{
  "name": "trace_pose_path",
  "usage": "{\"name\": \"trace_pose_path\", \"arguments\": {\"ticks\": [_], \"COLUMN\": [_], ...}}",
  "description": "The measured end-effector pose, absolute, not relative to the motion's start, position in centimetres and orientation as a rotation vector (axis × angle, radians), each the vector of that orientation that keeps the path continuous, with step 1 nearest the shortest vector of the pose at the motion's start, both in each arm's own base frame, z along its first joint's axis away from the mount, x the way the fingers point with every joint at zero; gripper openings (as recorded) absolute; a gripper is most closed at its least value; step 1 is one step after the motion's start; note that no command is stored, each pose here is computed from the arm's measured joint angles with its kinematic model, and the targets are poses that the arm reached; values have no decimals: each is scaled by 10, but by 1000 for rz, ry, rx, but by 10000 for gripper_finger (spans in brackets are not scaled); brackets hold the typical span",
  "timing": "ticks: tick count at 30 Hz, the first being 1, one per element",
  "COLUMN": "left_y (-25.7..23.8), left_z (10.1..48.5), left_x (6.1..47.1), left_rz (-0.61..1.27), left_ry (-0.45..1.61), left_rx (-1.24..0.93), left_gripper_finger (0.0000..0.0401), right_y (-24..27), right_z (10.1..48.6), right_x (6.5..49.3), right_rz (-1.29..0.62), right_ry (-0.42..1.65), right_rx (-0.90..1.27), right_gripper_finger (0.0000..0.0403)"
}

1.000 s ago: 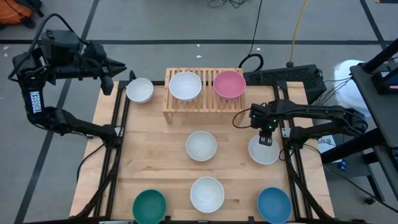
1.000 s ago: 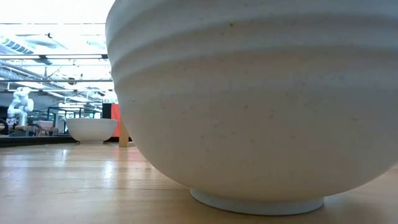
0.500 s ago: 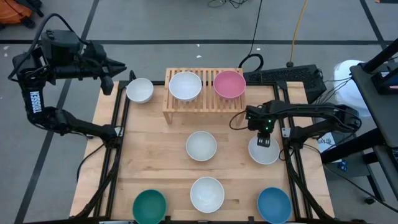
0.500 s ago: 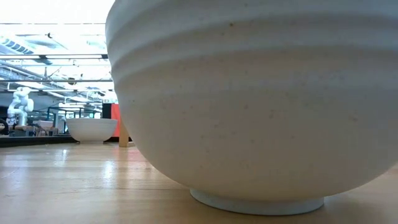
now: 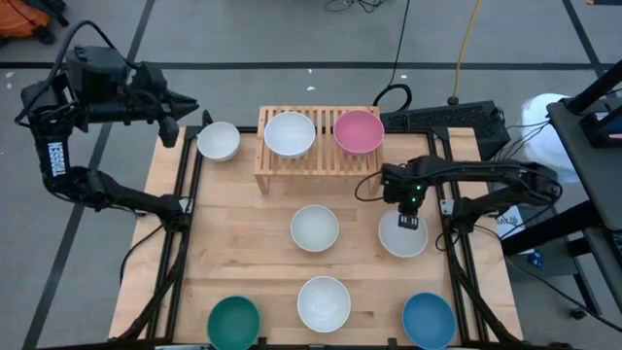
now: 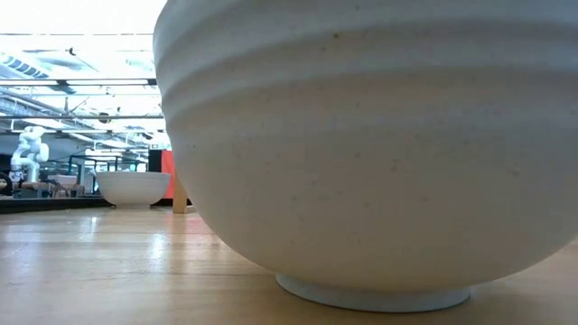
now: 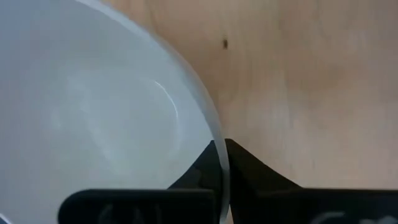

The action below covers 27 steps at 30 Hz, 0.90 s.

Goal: Place and stack bowls onto a shelf
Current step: Stack the white bowl on top of the pink bowl on the shelf

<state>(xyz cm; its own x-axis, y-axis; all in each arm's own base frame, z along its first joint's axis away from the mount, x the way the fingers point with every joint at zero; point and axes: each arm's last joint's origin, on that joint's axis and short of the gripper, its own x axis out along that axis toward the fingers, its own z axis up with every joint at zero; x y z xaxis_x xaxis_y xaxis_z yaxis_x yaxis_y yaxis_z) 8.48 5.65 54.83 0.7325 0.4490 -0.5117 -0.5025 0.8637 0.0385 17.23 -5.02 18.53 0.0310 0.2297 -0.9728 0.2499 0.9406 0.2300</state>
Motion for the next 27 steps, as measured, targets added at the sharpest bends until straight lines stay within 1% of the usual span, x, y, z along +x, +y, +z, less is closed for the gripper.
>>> {"name": "trace_pose_path", "arguments": {"ticks": [3,6,12,18,23,27], "left_y": [57,58,61,65,72,78], "left_z": [548,547,545,543,539,534], "left_x": [86,87,92,101,115,132], "left_rz": [517,507,466,387,341,303], "left_ry": [546,560,592,619,645,680], "left_rx": [-77,-49,22,82,73,70], "left_gripper_finger": [62,62,62,62,62,62], "right_y": [-50,-51,-56,-63,-72,-81], "right_z": [202,228,289,339,365,371], "right_x": [172,172,173,185,204,228], "right_rz": [-72,-139,-308,-412,-444,-423], "right_ry": [1525,1450,1278,1088,938,861], "right_rx": [391,389,302,187,92,15], "right_gripper_finger": [1,1,0,0,0,0]}}
